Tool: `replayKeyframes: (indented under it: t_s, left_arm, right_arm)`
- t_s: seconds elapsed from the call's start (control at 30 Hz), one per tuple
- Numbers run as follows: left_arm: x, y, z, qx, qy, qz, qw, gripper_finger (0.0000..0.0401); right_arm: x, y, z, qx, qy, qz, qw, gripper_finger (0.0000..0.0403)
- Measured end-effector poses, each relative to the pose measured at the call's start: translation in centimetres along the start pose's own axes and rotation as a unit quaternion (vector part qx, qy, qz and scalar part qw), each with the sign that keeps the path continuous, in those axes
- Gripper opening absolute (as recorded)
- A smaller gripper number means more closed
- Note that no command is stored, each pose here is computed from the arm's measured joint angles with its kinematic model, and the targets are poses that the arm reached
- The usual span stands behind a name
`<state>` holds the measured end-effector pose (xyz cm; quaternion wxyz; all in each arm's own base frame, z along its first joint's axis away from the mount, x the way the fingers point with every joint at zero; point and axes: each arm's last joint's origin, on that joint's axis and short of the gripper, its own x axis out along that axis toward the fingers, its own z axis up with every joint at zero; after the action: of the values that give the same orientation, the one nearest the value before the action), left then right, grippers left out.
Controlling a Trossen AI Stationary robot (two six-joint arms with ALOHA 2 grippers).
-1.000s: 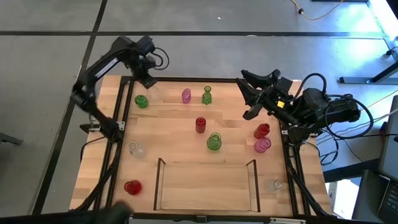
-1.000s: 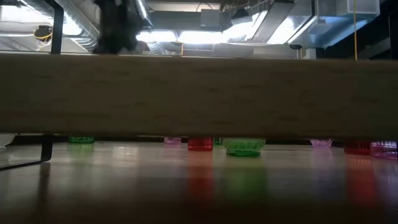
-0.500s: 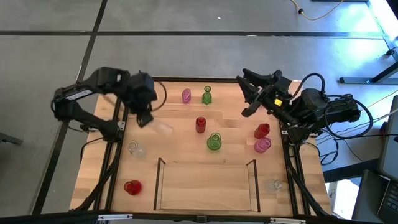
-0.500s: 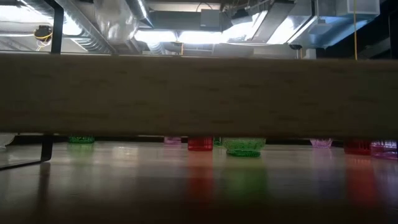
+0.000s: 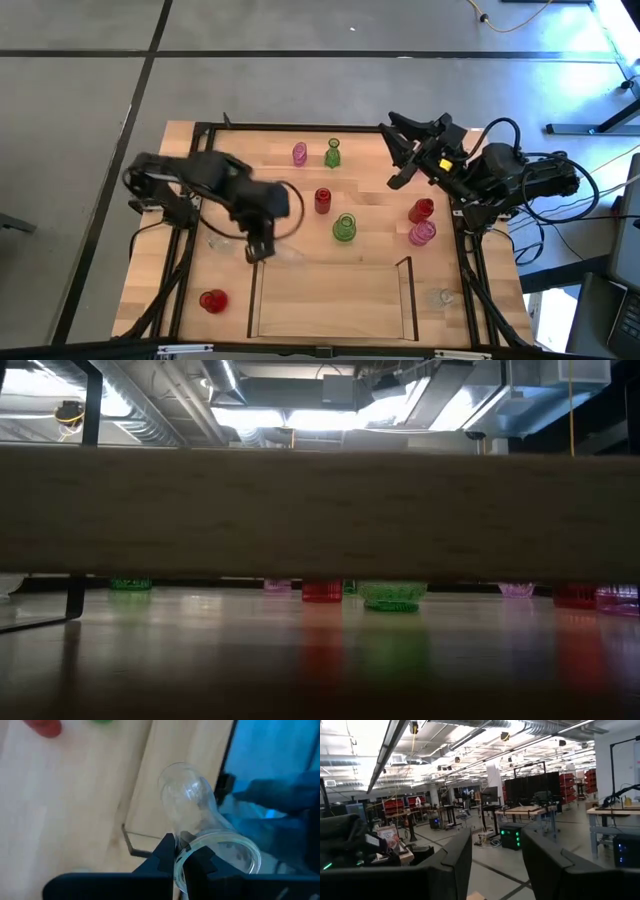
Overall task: Sort vases onto shelf
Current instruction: Put the top left transparent vase on the shelf
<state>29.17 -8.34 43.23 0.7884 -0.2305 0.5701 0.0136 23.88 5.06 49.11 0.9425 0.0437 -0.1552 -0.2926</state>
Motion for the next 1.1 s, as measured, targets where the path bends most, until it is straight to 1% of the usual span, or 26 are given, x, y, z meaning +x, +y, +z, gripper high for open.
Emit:
replayKeyframes:
  t_s: [0.07, 0.1, 0.23, 0.47, 0.67, 0.83, 0.97, 1.1]
  left_arm:
    - [0.7, -0.8, 0.5, 0.01, -0.003, -0.013, 1.0, 0.0009]
    - [1.1, -1.1, 0.7, 0.012, 0.001, -0.009, 1.0, 0.0009]
    - [2.1, -1.2, 0.8, 0.016, 0.016, 0.001, 1.0, 0.0009]
    - [3.7, -0.5, 0.9, 0.005, 0.03, 0.037, 0.999, 0.0008]
    - [7.0, 0.4, 0.2, -0.009, 0.096, 0.069, 0.993, 0.0008]
    - [9.2, 0.8, -0.1, -0.027, 0.129, 0.096, 0.987, 0.0008]
    - [11.6, 0.1, 0.3, -0.029, 0.141, 0.102, 0.984, 0.0008]
    - [14.1, -0.7, -0.1, -0.014, 0.184, 0.112, 0.976, 0.0008]
  right_arm:
    - [0.0, 0.0, -0.1, -0.002, 0.002, -0.001, 1.0, 0.0152]
    - [0.0, 0.0, -0.1, -0.002, 0.002, -0.001, 1.0, 0.0152]
    - [-0.1, -0.1, 0.1, -0.001, 0.001, -0.001, 1.0, 0.0152]
    - [-0.4, -0.7, 0.8, 0.006, -0.006, -0.001, 1.0, 0.0152]
    - [-0.6, -0.9, 1.1, -0.005, -0.008, -0.001, 1.0, 0.0152]
    - [-0.8, -1.2, 1.3, -0.01, -0.004, 0.0, 1.0, 0.0152]
    - [-1.0, -1.4, 1.4, -0.013, -0.003, 0.007, 1.0, 0.0152]
    - [-1.1, -1.4, 1.6, -0.012, -0.006, 0.018, 1.0, 0.0152]
